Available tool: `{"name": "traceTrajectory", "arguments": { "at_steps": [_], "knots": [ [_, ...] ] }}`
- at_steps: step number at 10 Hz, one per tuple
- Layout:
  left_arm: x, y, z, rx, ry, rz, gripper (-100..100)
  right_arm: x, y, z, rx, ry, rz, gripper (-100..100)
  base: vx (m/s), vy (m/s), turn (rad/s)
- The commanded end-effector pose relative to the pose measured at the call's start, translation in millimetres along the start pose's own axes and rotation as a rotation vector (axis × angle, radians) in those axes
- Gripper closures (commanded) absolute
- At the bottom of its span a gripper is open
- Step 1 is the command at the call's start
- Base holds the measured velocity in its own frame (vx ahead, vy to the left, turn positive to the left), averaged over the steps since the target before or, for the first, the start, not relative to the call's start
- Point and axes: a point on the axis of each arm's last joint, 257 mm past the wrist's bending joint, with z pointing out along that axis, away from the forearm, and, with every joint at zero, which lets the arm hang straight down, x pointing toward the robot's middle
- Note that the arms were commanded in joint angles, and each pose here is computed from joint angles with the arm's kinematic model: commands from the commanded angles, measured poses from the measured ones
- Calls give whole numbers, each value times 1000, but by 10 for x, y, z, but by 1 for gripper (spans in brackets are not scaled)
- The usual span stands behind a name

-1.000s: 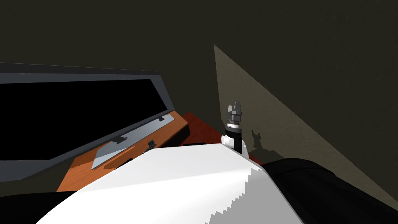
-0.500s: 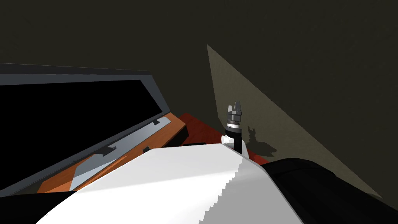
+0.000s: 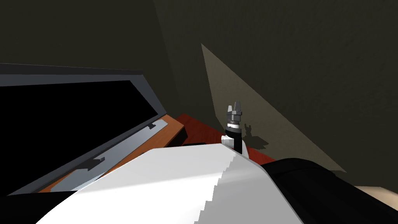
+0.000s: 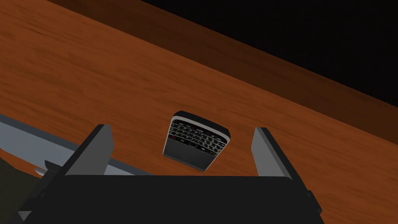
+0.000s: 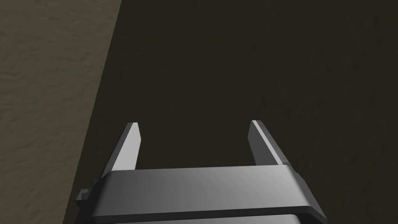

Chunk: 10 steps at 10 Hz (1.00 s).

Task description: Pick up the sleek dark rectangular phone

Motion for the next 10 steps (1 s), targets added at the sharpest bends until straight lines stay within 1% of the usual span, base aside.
{"name": "traceTrajectory", "arguments": {
  "at_steps": [1, 3, 4, 5, 7, 9, 10],
  "knots": [
    [30, 64, -4, -9, 8, -5, -100, 0, 0, 0, 0, 0, 0, 0, 13, 21, -22],
    [73, 548, -75, -117, 41, -21, -100, 0, 0, 0, 0, 0, 0, 0, 33, 43, -311],
    [100, 753, -120, -163, 56, -37, -100, 0, 0, 0, 0, 0, 0, 0, 74, 84, -342],
    [-25, 715, -117, -157, 34, -5, -100, 0, 0, 0, 0, 0, 0, 0, 47, 65, -147],
    [100, 753, -120, -163, 56, -37, -100, 0, 0, 0, 0, 0, 0, 0, 6, 16, 6],
    [158, 1093, -212, -240, 82, -58, -100, 0, 0, 0, 0, 0, 0, 0, 24, 32, -233],
    [158, 1093, -212, -240, 82, -58, -100, 0, 0, 0, 0, 0, 0, 0, 35, 54, -121]
  ]
}}
